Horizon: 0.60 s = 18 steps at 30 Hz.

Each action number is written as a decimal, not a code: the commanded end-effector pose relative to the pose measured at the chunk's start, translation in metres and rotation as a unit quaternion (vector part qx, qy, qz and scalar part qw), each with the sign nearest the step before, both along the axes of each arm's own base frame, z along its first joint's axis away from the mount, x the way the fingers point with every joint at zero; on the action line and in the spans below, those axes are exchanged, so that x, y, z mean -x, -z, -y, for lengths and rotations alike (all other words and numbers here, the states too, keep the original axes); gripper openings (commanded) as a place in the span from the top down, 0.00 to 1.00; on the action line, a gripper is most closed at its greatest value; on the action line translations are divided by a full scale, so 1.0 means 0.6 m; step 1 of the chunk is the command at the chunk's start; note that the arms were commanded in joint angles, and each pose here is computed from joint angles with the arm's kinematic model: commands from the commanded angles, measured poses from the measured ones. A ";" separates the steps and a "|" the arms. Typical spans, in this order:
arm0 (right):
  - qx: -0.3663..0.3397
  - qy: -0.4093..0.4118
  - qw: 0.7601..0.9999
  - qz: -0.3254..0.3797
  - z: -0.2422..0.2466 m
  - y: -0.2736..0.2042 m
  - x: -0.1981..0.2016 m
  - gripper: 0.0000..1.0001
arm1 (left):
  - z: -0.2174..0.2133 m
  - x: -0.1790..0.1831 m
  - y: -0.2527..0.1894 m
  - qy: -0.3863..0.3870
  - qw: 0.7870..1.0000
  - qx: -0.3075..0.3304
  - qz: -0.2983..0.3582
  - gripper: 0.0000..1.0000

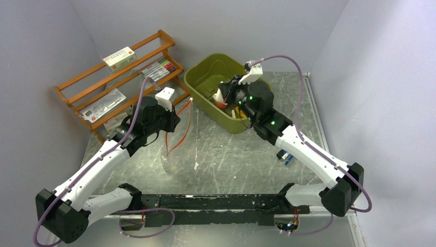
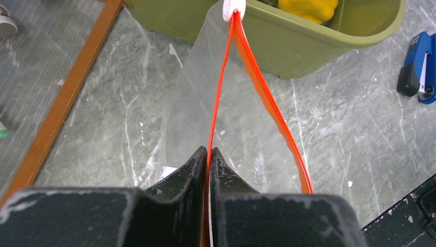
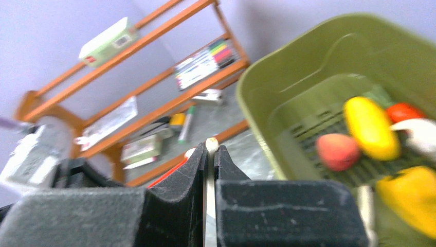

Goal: Place the food in the zip-top bag and seal the zipper
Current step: Pick up the fake vegetable from the bin, then place the fake vegetable in the zipper food storage bag.

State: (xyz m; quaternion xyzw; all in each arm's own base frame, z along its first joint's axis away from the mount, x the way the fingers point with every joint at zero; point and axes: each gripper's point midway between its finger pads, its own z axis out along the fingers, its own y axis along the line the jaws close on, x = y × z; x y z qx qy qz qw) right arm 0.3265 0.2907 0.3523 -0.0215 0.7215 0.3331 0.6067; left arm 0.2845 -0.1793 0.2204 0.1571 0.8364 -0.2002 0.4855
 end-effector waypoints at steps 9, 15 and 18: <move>-0.185 -0.011 0.976 -0.113 -0.103 0.010 0.039 1.00 | -0.003 -0.006 -0.041 -0.006 0.999 0.029 0.038 0.93; -0.216 0.008 0.963 -0.162 -0.119 0.010 0.044 1.00 | -0.006 -0.009 -0.035 -0.013 0.999 0.023 0.031 0.93; -0.214 0.000 0.961 -0.176 -0.136 0.016 0.052 1.00 | -0.006 -0.009 -0.035 -0.013 0.999 0.024 0.031 0.93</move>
